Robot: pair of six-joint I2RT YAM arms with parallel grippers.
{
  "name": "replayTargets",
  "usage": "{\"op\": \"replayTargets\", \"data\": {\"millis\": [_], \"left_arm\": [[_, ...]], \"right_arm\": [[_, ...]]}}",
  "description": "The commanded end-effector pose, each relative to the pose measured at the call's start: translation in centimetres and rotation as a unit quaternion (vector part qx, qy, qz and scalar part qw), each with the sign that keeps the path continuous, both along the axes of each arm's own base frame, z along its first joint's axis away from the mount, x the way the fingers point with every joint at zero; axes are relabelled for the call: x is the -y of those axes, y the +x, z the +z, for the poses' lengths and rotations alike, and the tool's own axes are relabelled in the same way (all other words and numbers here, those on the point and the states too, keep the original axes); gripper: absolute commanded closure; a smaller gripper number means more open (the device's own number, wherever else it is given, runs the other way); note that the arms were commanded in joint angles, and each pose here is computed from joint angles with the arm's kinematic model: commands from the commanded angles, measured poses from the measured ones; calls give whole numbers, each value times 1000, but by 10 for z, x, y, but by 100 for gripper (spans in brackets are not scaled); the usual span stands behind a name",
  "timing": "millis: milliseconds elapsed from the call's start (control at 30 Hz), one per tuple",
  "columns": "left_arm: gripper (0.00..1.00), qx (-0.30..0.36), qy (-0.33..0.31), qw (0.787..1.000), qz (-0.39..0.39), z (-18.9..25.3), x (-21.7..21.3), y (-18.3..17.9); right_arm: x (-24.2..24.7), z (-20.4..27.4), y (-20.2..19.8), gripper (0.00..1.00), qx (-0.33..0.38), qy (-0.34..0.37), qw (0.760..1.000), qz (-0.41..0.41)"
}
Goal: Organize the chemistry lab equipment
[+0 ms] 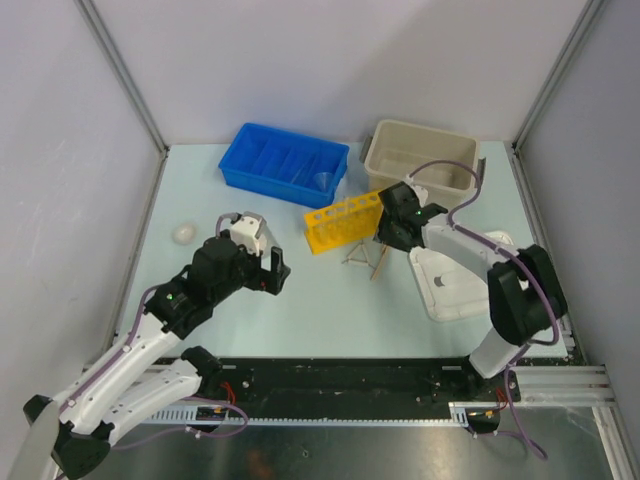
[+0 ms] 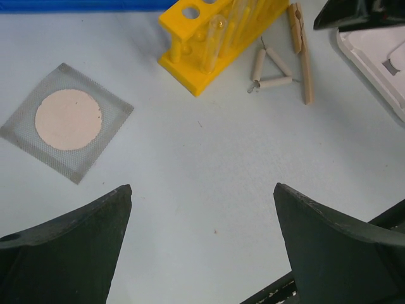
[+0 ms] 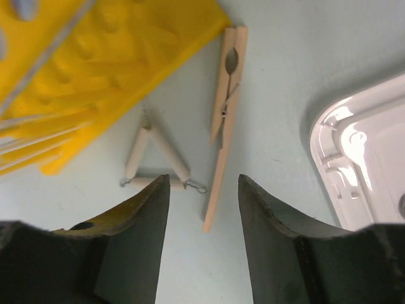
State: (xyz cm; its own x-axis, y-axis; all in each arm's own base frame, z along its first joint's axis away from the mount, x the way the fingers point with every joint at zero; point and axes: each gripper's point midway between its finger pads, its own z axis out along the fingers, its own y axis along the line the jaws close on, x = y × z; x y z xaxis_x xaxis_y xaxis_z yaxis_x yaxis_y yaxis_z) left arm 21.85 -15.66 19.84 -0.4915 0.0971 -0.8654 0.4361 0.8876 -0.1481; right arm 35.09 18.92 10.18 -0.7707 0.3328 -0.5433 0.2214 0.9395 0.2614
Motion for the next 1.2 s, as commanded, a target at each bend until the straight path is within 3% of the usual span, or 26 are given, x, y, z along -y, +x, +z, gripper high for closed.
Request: {"op": "replayTargets", "data": {"millis": [0,433,600,900,1167], "left_arm": [[1,35,-7,999,9,23,-4,6],[1,39,-6,999,11,24,-6,5],[1,39,-7,999,11,24,-6,5],[1,39,-6,999,12,24,-6,5],[1,41,-8,999,11,25,-7,4]], "right_arm": [[5,-32,2,50,-28,-8,999,-45],[2,-91,-3,60,-71,-42,995,-49],[5,-95,-4,69,-70,-56,995,-48],[10,-60,0,97,-21,-80,996,-33],[15,-3,3,100,37,-64,997,-27]]}}
